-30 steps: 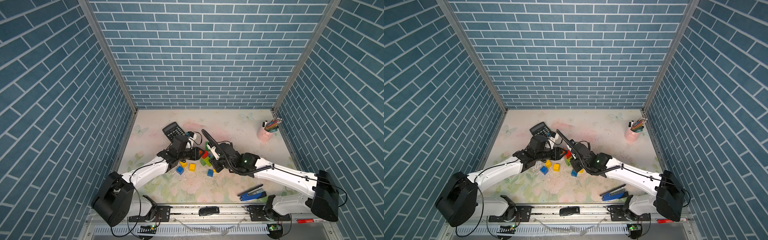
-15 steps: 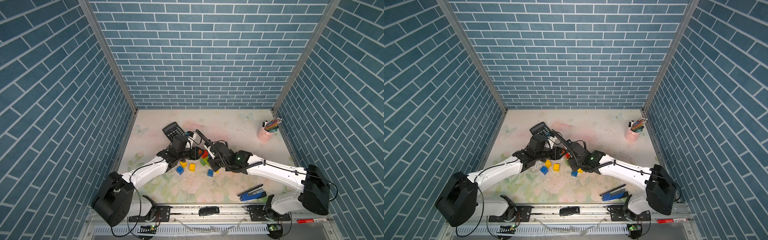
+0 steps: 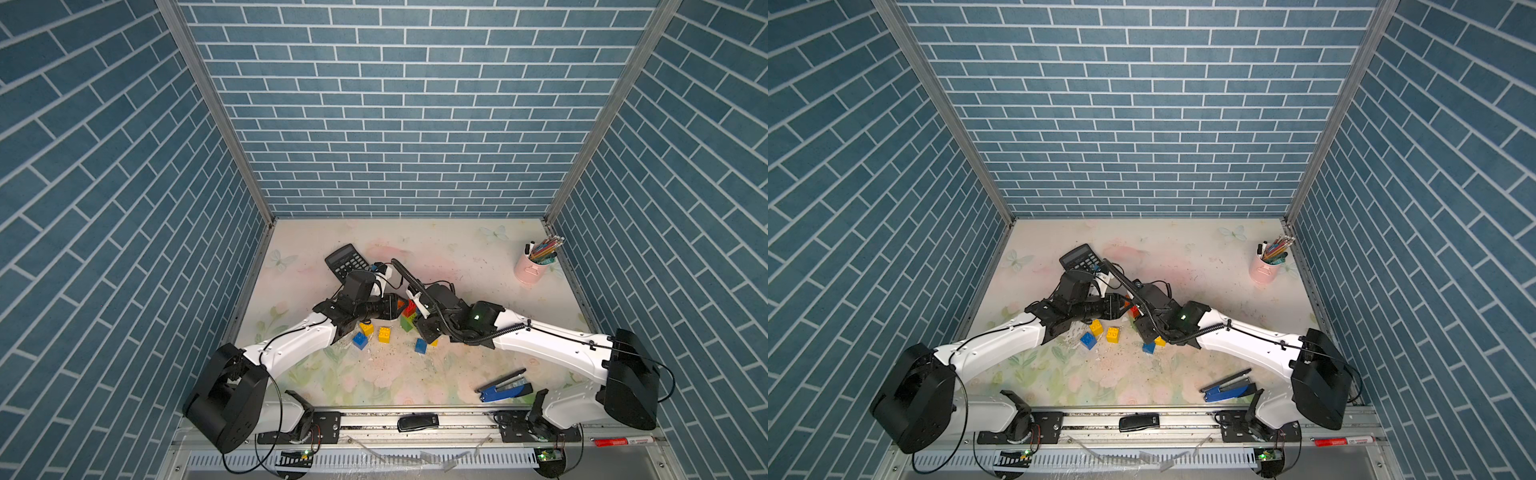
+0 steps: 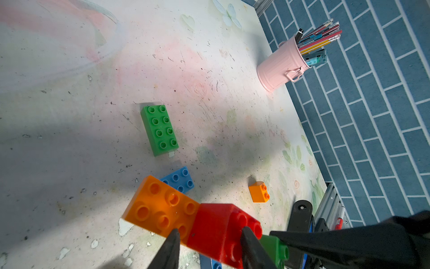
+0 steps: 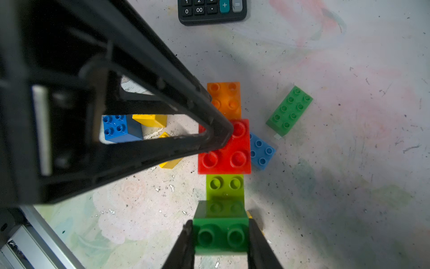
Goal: Assemble a fork with lego
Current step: Assemble the lego brick with the lego brick.
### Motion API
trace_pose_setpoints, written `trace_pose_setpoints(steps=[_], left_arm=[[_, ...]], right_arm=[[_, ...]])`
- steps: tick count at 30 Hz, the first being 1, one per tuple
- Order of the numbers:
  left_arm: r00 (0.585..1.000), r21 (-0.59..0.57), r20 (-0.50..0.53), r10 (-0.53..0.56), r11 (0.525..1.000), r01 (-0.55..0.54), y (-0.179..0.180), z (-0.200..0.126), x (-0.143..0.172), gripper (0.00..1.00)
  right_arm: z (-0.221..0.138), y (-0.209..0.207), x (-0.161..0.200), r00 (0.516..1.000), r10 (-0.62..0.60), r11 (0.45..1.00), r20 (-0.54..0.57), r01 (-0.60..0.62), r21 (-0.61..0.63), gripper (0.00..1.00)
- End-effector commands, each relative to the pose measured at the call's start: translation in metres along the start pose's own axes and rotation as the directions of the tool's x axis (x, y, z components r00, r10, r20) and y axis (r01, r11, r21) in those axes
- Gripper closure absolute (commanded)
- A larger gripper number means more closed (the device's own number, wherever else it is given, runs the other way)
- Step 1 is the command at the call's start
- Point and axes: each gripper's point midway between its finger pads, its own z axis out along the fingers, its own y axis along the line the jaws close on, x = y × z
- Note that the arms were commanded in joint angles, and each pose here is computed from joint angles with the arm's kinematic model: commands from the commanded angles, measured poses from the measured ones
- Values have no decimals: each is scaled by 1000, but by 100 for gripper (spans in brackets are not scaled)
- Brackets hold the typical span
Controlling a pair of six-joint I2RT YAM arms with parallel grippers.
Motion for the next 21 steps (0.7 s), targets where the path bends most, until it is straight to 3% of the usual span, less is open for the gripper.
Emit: trace_pose_setpoints(steps=[1,21], left_arm=[[995,-99,-92,-47,994,38,30,4,30,56],[994,-102,-95,-46,994,36,29,3,29,56]], right_arm=[[-16,-3,-10,998,18,1000,57,-19,23,100],[-5,2,2,1000,9,1000,2,-9,12,100]])
